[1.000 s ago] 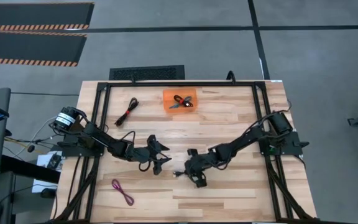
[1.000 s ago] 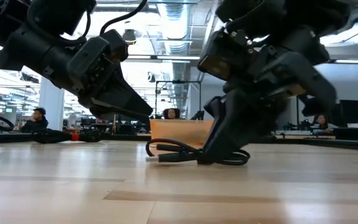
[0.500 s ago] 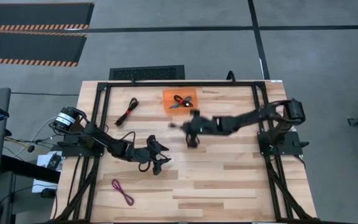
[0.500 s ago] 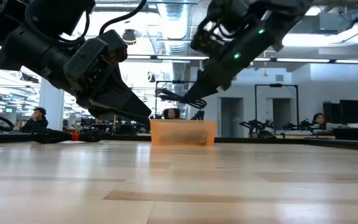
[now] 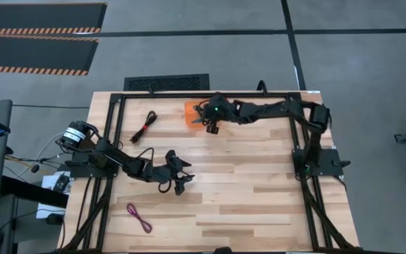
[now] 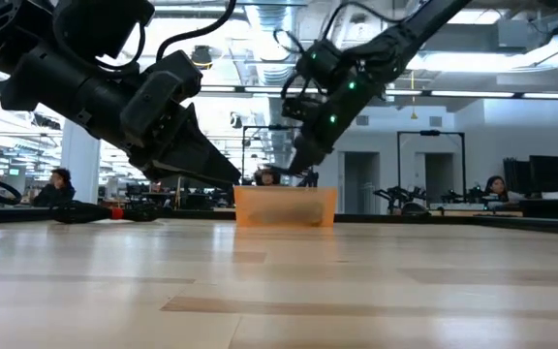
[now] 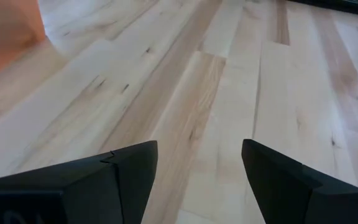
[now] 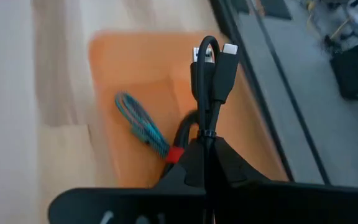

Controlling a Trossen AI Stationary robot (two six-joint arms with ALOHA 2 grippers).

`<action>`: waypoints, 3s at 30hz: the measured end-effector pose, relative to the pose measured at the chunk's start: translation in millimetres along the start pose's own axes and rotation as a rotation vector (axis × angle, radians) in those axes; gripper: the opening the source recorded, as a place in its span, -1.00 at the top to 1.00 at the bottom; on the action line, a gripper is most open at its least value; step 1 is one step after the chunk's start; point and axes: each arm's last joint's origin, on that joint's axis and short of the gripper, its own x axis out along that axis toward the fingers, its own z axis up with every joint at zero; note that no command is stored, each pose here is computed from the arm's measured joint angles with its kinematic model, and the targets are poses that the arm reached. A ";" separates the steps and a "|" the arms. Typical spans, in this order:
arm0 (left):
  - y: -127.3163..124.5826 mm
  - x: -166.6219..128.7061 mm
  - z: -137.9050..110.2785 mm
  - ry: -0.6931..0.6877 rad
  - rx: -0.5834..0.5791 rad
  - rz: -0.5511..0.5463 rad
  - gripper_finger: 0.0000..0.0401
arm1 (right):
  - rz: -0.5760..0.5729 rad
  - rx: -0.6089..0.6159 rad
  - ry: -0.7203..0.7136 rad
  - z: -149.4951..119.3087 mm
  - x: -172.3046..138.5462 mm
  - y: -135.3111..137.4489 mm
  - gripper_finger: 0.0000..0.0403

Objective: Pick and place USB-C Cables
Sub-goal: Put the bottom black charger cable into the orange bin, then put the pink charger cable into the orange bin

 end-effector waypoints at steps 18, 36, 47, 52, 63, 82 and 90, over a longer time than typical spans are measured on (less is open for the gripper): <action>1.8 -0.1 -4.3 0.040 -0.042 0.020 -0.12 | 0.074 0.117 0.006 -6.7 2.2 -13.7 0.81; 2.4 -0.2 -5.3 0.049 -0.043 0.027 -0.12 | 0.078 0.169 0.002 -6.7 2.4 -14.6 0.47; 0.6 -0.9 -9.7 0.122 -0.096 -0.044 -0.12 | 0.086 0.175 -0.041 -1.9 -24.7 -1.1 0.26; -6.4 -8.8 -17.2 0.186 -0.096 -0.060 -0.04 | 0.102 0.258 -0.255 -11.8 -62.1 17.7 0.31; -41.3 -60.4 11.9 0.544 -0.034 -0.275 0.33 | 0.353 0.291 -0.497 -35.4 -107.3 96.5 0.39; -96.1 -149.2 -4.3 0.915 0.193 -0.300 0.46 | 0.422 0.269 -0.522 -29.6 -86.1 137.6 0.41; -98.1 -156.0 -12.4 0.914 0.212 -0.259 0.24 | 0.415 0.276 -0.519 -30.0 -84.4 134.9 0.41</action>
